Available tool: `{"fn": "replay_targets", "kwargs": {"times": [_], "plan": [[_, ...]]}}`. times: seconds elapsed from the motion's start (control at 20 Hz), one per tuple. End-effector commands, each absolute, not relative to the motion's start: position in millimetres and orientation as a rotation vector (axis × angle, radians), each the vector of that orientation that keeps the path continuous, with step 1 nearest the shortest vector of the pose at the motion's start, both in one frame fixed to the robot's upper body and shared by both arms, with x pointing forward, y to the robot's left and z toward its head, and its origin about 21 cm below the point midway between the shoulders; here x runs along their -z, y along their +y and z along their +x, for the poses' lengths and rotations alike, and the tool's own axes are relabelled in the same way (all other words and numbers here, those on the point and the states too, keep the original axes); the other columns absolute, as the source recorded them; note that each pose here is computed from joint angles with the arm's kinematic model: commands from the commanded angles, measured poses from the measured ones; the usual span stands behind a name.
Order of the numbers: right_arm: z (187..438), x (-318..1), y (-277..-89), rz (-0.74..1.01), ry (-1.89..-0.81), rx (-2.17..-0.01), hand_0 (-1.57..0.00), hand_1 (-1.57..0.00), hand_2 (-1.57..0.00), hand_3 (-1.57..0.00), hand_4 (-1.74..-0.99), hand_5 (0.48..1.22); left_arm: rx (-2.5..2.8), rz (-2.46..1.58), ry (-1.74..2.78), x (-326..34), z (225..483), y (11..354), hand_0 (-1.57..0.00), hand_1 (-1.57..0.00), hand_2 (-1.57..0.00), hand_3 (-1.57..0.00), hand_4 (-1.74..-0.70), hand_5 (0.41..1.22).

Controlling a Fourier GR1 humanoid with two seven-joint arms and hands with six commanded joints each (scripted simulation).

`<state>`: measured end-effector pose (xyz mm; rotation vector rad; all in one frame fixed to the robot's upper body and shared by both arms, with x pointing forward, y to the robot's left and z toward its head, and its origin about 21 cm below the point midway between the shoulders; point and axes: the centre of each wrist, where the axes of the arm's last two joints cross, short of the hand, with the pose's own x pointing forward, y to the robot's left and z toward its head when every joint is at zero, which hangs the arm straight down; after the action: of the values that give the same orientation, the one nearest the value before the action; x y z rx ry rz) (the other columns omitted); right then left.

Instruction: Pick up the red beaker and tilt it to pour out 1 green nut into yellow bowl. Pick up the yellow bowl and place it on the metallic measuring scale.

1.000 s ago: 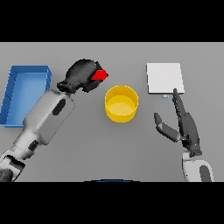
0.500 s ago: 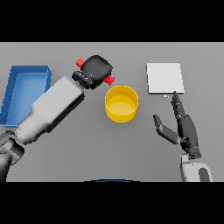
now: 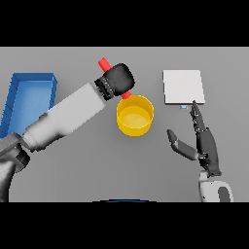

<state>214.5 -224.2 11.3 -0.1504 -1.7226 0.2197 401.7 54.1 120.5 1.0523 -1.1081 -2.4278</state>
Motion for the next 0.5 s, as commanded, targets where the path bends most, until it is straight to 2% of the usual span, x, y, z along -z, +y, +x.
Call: {"fn": "replay_targets", "kwargs": {"times": [0.0, 0.35, 0.45], "plan": [[217, -14, -225.3, -0.171, -1.716, -0.229, 0.0, 0.0, 0.0, 0.0, -1.173, 0.572, 2.467, 1.076, -1.101, -123, 401, 52, -1.57, -1.57, -1.57, -1.54, -1.74, 1.221], [215, -12, -224.8, -0.162, -1.715, -0.218, 0.0, 0.0, 0.0, 0.0, -1.129, 0.566, 2.701, 1.27, -0.957, -124, 402, 35, -1.57, -1.57, -1.57, -1.56, -1.74, 1.221], [217, -14, -233.0, -0.174, -1.72, -0.227, 0.0, 0.0, 0.0, 0.0, -1.136, 0.578, 2.761, 1.298, -0.943, -123, 401, 31, -1.57, -1.57, -1.57, -1.57, -1.73, 1.221]]}}
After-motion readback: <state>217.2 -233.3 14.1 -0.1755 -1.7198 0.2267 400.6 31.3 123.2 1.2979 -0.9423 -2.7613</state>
